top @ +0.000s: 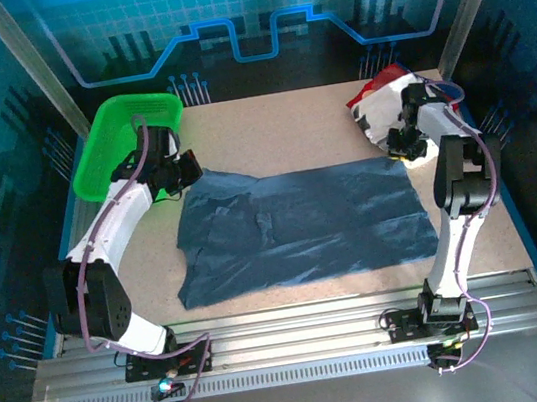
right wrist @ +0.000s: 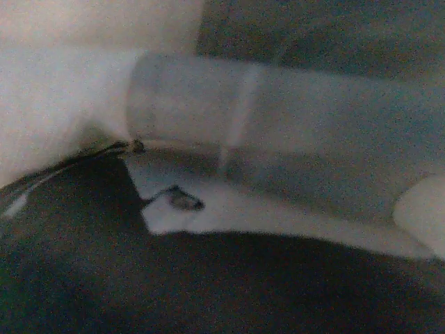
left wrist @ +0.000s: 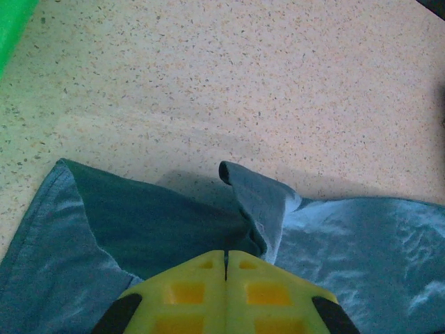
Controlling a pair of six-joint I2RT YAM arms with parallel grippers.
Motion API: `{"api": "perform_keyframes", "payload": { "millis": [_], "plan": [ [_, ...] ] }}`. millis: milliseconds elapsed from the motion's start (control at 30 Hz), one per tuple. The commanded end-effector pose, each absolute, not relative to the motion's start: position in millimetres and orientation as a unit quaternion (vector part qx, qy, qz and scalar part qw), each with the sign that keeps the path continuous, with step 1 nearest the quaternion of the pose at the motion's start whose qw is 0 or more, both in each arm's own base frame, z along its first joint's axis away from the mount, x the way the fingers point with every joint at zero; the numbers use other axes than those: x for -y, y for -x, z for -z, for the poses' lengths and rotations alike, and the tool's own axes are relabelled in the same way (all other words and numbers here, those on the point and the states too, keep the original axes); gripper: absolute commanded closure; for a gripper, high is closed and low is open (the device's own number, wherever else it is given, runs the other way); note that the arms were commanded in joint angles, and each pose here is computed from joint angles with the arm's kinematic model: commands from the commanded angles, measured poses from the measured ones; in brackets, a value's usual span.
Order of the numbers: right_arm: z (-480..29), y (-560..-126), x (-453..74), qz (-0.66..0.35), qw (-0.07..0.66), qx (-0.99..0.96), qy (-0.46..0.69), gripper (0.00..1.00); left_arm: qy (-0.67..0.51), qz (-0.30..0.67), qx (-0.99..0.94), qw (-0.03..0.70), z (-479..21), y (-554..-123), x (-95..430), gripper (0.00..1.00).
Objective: Fold and stack the t-shirts
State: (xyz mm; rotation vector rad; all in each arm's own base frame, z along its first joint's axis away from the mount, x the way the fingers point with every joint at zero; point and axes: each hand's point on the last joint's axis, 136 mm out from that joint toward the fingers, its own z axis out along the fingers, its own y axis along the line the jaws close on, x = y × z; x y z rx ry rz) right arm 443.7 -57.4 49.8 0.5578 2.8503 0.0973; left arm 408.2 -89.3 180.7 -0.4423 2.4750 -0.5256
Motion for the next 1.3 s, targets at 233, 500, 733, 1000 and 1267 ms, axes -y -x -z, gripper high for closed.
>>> {"api": "perform_keyframes", "payload": {
  "millis": [233, 500, 733, 1000, 1267],
  "plan": [
    [-50.1, -427.6, 47.1, -0.060, 0.111, -0.972, -0.198, 0.64, 0.166, 0.204, -0.922, 0.284, -179.0, -410.4, 86.3, 1.00],
    [-65.4, -433.4, 49.4, -0.056, 0.129, -0.969, -0.203, 0.92, 0.166, 0.199, -0.923, 0.284, -179.0, -407.9, 84.1, 1.00],
    [-87.7, -421.6, 49.5, -0.053, 0.148, -0.966, -0.203, 0.95, 0.172, 0.202, -0.920, 0.290, -185.8, -399.4, 81.9, 1.00],
    [-86.8, -411.5, 43.3, -0.069, 0.142, -0.968, -0.194, 0.91, 0.176, 0.208, -0.920, 0.282, -179.0, -391.0, 80.9, 1.00],
    [-51.3, -414.3, 44.9, -0.067, 0.104, -0.972, -0.198, 0.82, 0.176, 0.209, -0.924, 0.268, -165.7, -388.0, 82.5, 1.00]
  ]
}}
